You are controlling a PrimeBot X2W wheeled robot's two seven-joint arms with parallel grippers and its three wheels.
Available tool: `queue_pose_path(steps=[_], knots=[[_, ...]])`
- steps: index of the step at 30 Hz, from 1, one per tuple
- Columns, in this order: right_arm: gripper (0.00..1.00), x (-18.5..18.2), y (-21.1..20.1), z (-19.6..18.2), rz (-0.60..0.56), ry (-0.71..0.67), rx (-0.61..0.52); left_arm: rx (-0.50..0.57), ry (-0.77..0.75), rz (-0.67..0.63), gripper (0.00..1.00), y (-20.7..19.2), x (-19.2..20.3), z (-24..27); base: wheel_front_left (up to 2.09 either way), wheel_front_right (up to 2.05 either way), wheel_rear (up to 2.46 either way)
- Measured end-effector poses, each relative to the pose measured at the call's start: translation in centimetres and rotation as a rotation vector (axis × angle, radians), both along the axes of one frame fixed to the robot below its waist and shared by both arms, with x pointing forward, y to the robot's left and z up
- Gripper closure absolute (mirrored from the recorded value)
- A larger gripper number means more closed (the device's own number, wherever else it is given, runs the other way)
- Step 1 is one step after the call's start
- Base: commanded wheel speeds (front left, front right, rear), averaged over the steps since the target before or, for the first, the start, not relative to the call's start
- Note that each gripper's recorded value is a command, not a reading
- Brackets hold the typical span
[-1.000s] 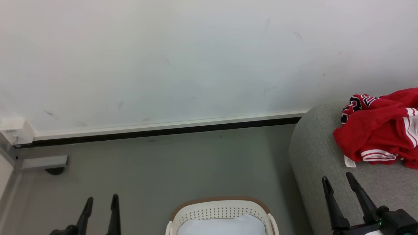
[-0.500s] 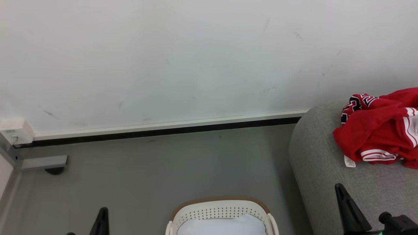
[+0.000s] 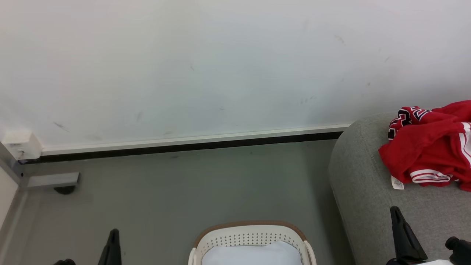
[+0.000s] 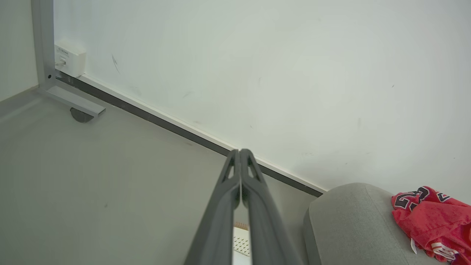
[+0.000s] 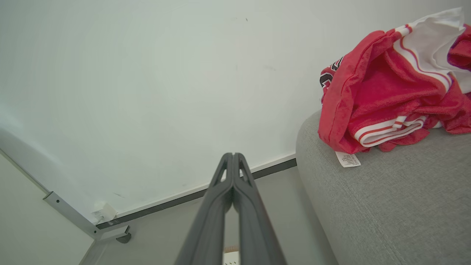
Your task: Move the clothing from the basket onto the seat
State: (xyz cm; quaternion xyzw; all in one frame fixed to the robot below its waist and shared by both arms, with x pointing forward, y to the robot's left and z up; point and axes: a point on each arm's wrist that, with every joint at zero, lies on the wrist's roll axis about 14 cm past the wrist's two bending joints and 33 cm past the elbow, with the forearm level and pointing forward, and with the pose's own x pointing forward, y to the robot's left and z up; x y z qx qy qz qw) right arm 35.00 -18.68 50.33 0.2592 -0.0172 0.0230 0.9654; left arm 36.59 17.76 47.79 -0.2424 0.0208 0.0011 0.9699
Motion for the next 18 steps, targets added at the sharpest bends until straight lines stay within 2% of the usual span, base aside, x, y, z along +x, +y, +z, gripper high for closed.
queue_pose_path(steps=[18], knots=[[1.00, 0.83, -0.95, -0.20, -0.034, 0.037, 0.250, -0.263, 0.020, 0.036, 1.00, 0.57, 0.64, 0.27, 0.00, 0.00, 0.00]])
